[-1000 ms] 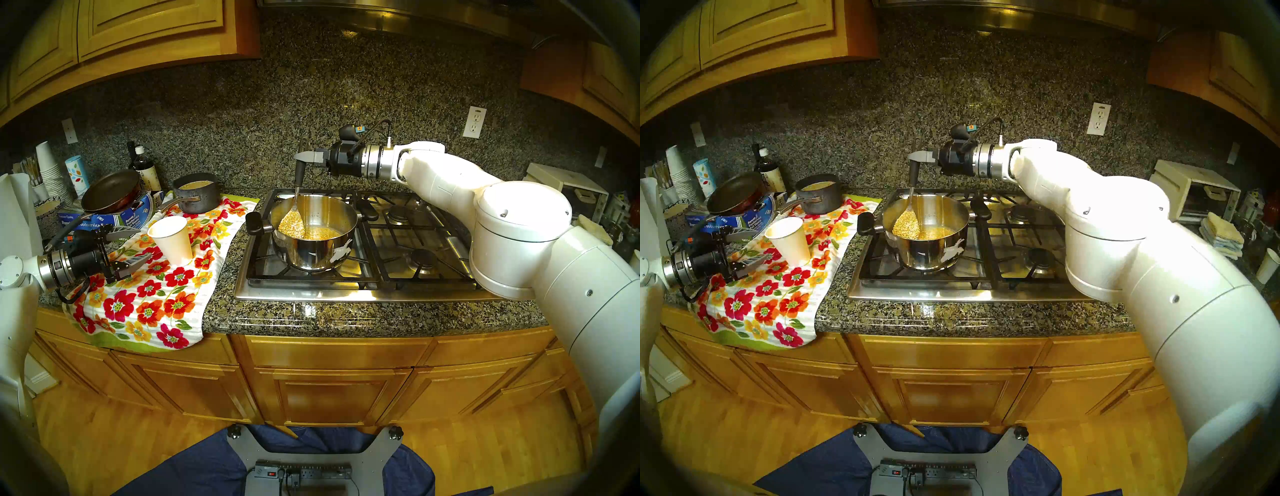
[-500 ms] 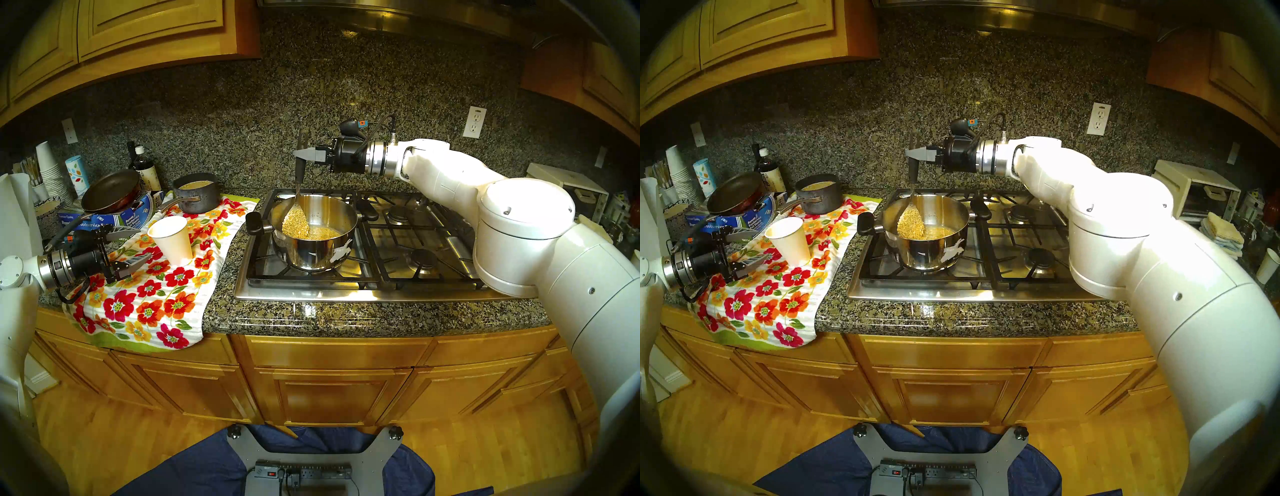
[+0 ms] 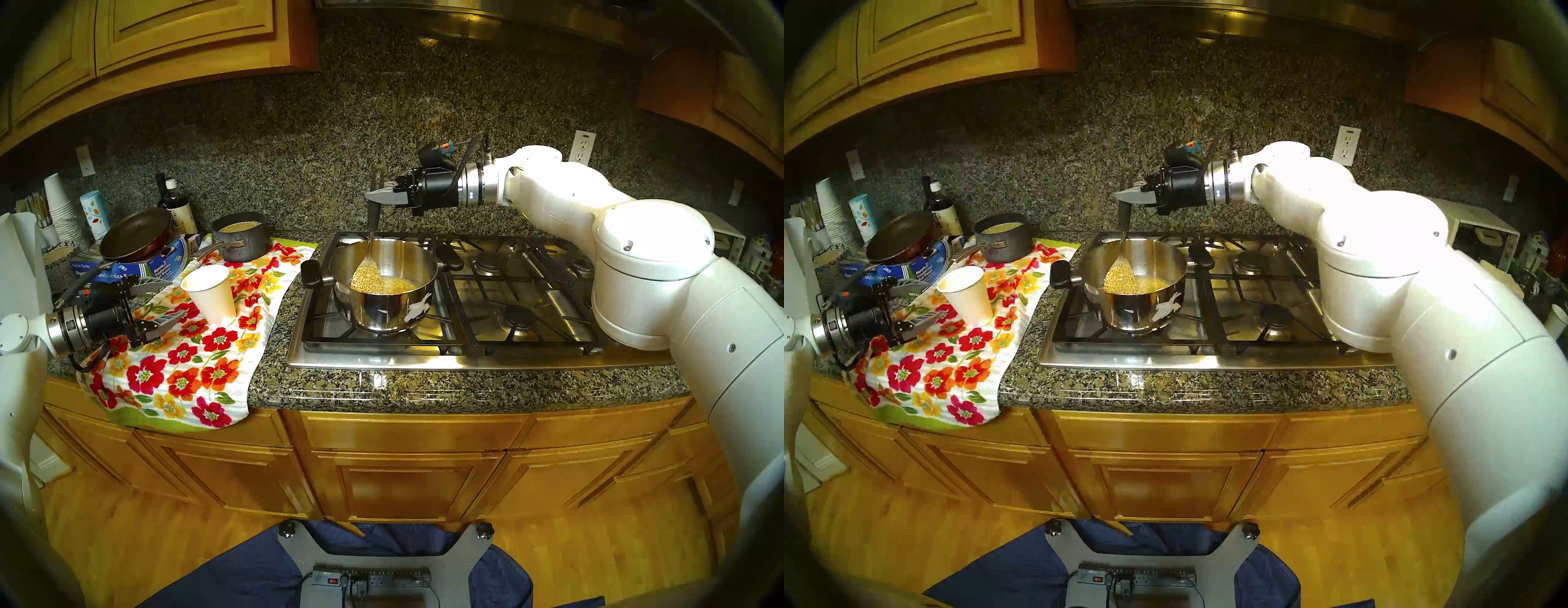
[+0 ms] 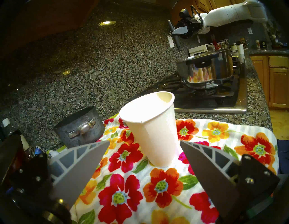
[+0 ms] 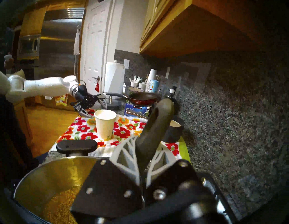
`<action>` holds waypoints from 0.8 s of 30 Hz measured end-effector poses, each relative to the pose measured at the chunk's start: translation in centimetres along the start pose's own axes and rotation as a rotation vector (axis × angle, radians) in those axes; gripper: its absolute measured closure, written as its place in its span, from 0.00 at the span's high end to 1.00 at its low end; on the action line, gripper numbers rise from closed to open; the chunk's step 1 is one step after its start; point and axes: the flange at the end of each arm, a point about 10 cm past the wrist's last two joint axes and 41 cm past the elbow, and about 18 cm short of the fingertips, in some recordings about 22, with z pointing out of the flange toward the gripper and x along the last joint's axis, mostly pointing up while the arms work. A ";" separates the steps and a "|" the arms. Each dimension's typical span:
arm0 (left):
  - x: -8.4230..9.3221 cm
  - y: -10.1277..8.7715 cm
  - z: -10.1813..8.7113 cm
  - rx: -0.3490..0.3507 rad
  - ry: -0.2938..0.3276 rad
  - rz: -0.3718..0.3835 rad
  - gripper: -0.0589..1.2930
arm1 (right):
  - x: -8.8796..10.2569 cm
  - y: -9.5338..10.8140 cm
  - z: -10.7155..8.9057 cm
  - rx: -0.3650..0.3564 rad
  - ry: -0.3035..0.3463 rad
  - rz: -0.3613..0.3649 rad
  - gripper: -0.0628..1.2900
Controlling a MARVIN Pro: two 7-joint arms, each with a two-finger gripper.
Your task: Pour oats into pot and stir with a spoon
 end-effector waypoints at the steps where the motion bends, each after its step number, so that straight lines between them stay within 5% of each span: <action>1: 0.0 0.0 0.0 0.000 0.000 0.000 0.94 | 0.1 0.0 -0.1 0.001 -0.008 -0.018 0.03; 11: 0.0 0.0 0.0 0.000 0.000 0.000 0.94 | 1.0 0.7 -0.3 -0.030 -0.038 -0.189 0.03; 24: 0.0 0.0 0.0 0.000 0.000 0.000 0.94 | 1.0 1.3 -1.1 -0.090 -0.039 -0.232 0.03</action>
